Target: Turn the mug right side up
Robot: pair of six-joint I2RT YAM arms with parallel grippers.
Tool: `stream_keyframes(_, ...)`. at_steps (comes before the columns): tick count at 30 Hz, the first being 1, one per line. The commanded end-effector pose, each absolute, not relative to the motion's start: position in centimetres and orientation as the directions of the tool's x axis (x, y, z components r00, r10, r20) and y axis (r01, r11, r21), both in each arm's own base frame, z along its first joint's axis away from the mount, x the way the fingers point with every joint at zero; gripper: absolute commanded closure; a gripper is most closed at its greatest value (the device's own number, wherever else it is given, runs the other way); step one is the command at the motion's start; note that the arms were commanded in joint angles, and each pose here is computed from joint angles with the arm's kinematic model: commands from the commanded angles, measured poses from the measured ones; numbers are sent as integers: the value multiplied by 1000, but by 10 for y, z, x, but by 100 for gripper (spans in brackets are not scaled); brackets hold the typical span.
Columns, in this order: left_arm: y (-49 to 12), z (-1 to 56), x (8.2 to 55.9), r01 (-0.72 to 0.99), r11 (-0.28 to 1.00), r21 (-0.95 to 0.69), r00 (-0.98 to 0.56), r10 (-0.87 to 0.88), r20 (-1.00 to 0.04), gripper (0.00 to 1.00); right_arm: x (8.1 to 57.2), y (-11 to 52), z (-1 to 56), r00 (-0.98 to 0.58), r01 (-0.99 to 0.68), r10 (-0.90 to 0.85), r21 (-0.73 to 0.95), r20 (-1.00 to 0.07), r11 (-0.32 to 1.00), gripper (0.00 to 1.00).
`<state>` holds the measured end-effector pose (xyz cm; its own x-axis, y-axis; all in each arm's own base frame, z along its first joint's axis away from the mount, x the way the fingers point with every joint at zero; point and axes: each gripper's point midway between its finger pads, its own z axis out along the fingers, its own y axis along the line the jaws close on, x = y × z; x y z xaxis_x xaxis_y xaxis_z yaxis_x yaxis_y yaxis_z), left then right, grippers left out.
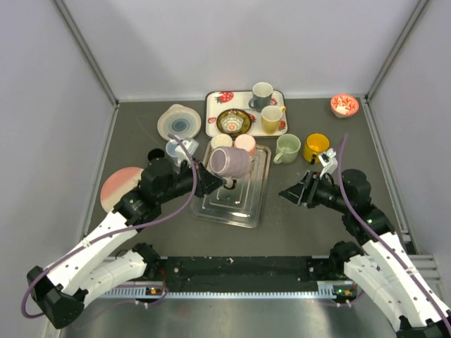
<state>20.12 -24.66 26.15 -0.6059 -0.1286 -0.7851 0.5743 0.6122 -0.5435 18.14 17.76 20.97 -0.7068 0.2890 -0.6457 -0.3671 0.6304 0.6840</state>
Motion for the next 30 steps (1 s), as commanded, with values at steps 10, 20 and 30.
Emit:
stream_keyframes(10,-271,401,167,735,-25,-678,-571,-562,-598,100,145,218,298,-713,-596,421,801,-561,59,21)
stream_keyframes(20,-298,398,158,713,-107,-693,-636,-514,-576,100,139,230,335,-728,-639,388,764,-565,-87,22)
stream_keyframes(30,-320,391,155,699,-116,-705,-665,-467,-583,100,145,244,350,-708,-669,363,740,-605,-71,23)
